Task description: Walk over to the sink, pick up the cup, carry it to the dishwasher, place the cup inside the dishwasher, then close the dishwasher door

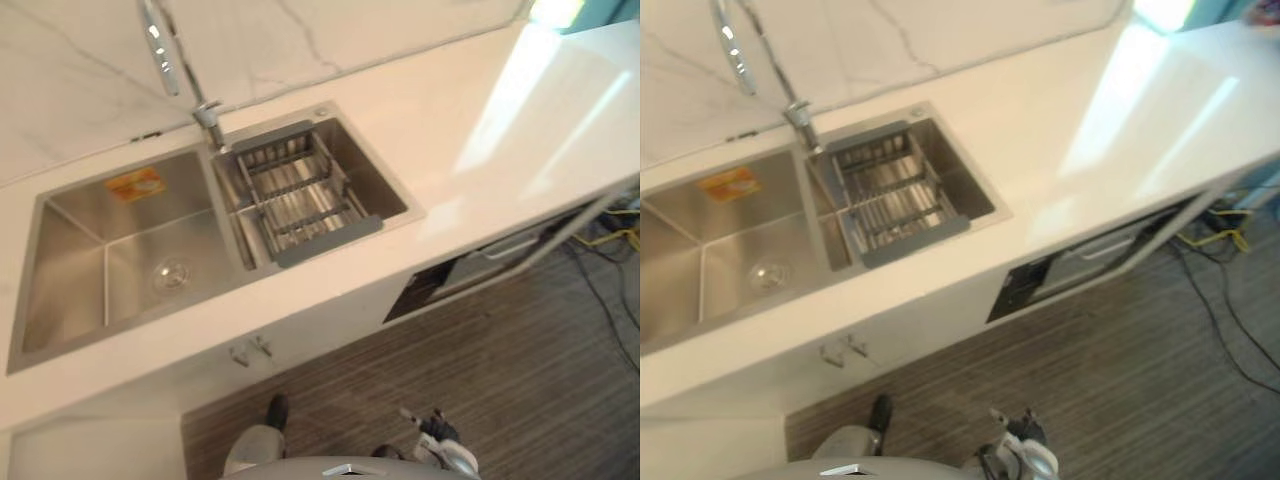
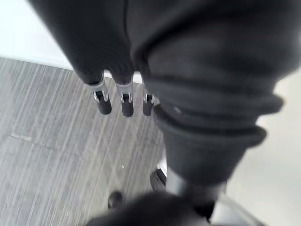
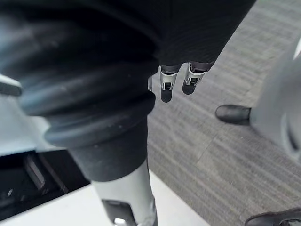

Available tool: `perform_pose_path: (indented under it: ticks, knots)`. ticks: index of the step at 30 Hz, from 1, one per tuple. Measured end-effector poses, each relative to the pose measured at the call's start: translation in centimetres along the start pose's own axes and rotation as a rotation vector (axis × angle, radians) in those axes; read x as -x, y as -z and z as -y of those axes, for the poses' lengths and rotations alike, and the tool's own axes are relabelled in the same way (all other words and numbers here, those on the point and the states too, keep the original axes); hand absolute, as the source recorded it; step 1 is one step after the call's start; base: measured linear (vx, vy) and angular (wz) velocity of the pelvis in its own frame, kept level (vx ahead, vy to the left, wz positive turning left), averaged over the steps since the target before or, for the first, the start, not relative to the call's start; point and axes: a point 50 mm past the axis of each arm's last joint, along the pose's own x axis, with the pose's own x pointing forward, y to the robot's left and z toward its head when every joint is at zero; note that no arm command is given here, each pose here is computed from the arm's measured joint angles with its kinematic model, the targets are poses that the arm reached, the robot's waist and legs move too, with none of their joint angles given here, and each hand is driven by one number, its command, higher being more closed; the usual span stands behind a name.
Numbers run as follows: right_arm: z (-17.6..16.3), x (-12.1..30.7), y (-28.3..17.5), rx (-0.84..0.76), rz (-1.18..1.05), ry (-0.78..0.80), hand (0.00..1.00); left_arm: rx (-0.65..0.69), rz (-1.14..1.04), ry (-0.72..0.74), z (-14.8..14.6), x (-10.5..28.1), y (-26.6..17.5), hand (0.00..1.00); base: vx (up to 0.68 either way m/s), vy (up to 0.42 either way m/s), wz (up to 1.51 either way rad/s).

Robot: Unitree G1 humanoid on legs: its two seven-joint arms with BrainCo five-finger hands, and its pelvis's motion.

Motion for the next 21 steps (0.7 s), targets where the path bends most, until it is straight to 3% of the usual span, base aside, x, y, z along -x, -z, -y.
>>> perform_pose_path:
  ticks: [6,12,18,21]
  knots:
    - [1.2,0.4,1.9,0.046,-0.124,0.022,0.0,0.122,-0.009,0.085,0.2,0.0,0.4,0.0,-0.14,0.007,0.15]
    - [2.4,0.7,3.1,0.013,-0.26,0.022,0.0,0.091,-0.038,0.11,0.3,0.0,0.7,0.0,-0.09,0.162,1.09]
    - [1.3,0.4,2.6,-0.083,-0.238,-0.009,0.0,0.098,-0.072,0.117,-1.5,0.4,0.8,0.0,0.02,0.174,0.33]
    - [2.9,0.0,0.4,-0.106,-0.135,0.04,0.0,0.005,-0.058,0.124,-1.2,0.5,-0.2,0.0,0.1,0.124,0.79]
